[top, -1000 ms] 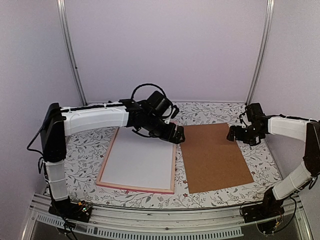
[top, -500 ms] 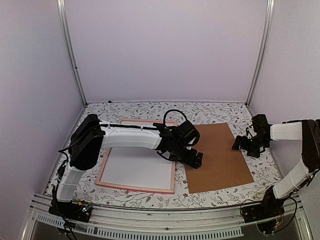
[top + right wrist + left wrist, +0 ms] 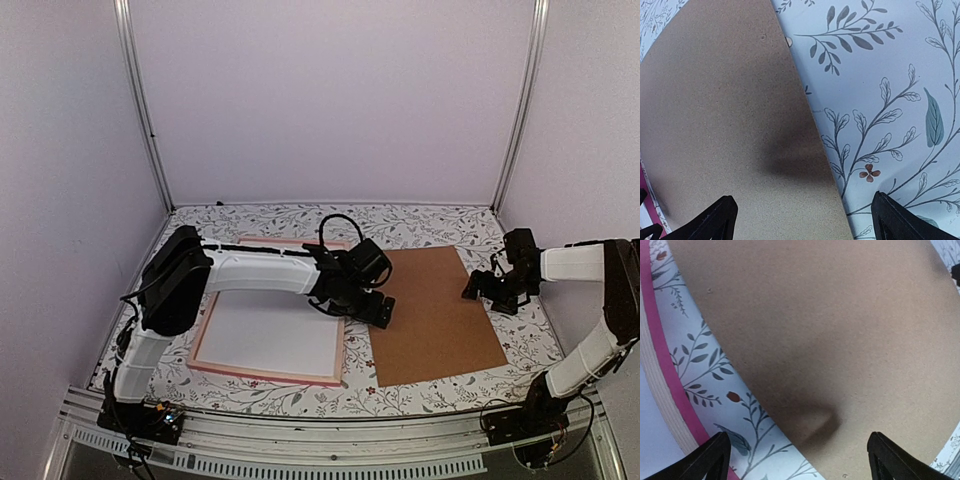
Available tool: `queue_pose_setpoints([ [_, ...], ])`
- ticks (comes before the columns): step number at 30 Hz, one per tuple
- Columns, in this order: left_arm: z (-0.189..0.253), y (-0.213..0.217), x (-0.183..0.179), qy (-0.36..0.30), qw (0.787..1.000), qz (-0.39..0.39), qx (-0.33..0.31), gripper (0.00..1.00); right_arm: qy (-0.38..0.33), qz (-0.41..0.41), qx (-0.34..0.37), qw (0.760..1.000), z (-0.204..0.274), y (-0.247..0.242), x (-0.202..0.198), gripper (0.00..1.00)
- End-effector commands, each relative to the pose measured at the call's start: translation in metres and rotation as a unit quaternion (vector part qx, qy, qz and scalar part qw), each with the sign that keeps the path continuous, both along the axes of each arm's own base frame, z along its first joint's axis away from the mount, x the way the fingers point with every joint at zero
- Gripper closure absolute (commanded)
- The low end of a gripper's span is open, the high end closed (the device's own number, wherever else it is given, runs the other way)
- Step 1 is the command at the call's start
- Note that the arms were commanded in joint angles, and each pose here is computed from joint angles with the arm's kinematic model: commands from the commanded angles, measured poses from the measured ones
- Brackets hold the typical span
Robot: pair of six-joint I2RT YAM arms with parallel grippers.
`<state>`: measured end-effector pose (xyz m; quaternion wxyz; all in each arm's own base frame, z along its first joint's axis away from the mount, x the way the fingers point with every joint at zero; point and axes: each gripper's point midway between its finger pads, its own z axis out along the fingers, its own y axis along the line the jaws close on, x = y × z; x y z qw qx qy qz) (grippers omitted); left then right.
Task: Put the photo into the frame
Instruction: Adjust the frame body at the center of the board, then turn over the backboard.
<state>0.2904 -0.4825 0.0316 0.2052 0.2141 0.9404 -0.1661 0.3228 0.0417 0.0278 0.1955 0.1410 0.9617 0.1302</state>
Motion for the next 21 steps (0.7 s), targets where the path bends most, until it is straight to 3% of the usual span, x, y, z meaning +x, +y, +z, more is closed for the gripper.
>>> queue_pose_setpoints([
  [1,-0.017,0.031,0.020,-0.001,0.998,0.038,0.041,0.02,-0.002,0.009,0.023,1.000,-0.003,0.008,-0.004,0.04],
  [15,-0.047,-0.002,0.002,0.061,0.998,0.013,-0.005,0.02,0.000,0.020,0.097,0.995,-0.008,0.031,-0.017,0.13],
  [21,-0.054,-0.009,-0.009,0.082,0.996,0.008,-0.030,0.02,-0.018,0.043,0.148,0.988,0.012,0.048,-0.017,0.26],
])
